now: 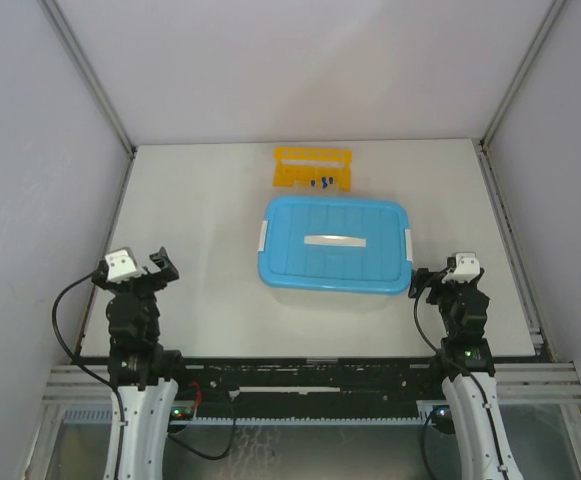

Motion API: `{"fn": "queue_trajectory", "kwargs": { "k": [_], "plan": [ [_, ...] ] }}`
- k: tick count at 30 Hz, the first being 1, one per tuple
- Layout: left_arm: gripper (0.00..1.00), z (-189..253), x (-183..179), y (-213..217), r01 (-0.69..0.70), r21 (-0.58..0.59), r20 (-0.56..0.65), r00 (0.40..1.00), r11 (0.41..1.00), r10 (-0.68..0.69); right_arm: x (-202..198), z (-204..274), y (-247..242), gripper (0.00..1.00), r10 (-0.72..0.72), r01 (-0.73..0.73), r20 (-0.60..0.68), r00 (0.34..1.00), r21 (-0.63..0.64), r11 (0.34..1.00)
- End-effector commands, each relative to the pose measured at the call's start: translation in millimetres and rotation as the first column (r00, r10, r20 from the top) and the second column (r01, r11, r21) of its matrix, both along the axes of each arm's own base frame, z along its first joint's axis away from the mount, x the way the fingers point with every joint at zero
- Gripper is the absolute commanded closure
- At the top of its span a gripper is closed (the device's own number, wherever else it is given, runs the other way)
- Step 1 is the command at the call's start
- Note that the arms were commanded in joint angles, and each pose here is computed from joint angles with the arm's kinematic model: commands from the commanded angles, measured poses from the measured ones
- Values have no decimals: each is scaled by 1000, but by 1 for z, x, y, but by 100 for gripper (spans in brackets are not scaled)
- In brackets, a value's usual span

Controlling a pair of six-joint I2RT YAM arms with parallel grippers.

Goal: Organize the chemistry lab equipment
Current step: Reset both arms

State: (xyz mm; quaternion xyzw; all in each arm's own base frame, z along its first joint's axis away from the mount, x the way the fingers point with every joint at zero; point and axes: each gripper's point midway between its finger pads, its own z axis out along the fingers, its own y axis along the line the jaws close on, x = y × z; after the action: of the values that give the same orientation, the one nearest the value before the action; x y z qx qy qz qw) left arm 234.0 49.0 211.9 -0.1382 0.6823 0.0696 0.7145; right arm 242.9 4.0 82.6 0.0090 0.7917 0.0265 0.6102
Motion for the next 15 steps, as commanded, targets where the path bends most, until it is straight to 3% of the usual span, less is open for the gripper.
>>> {"fn": "queue_trajectory", "kwargs": {
  "k": [1,3,4,5,7,9,11,12,15],
  "plan": [
    [0,-26,0,4,-21,-8,-72,997,1000,20,3,6,1,0,6,-6,29,1000,-2,1000],
    [0,-27,3,-1,9,-3,-78,997,1000,-9,3,5,1,0,6,-6,28,1000,-2,1000],
    [13,-32,3,1,-2,-6,-93,996,1000,2,3,6,0,0,5,-5,29,1000,-2,1000],
    [16,-37,0,9,-56,-20,-118,992,998,53,3,6,0,0,5,-5,29,1000,-2,1000],
    [19,-47,-7,21,-149,-58,-156,978,987,138,3,6,0,0,5,-5,30,1000,-2,1000],
    [20,-47,-7,20,-149,-68,-141,980,986,138,3,6,1,0,6,-6,28,1000,-2,1000],
    [19,-51,-6,17,-126,-57,-128,985,990,118,3,6,0,0,5,-5,29,1000,-2,1000],
    [3,-53,-6,17,-115,-41,-126,986,993,109,3,6,0,0,5,-5,29,1000,-2,1000],
    [0,-66,-5,14,-88,-1,-115,989,996,87,3,5,0,0,5,-5,27,1000,-2,1000]
  ]
}}
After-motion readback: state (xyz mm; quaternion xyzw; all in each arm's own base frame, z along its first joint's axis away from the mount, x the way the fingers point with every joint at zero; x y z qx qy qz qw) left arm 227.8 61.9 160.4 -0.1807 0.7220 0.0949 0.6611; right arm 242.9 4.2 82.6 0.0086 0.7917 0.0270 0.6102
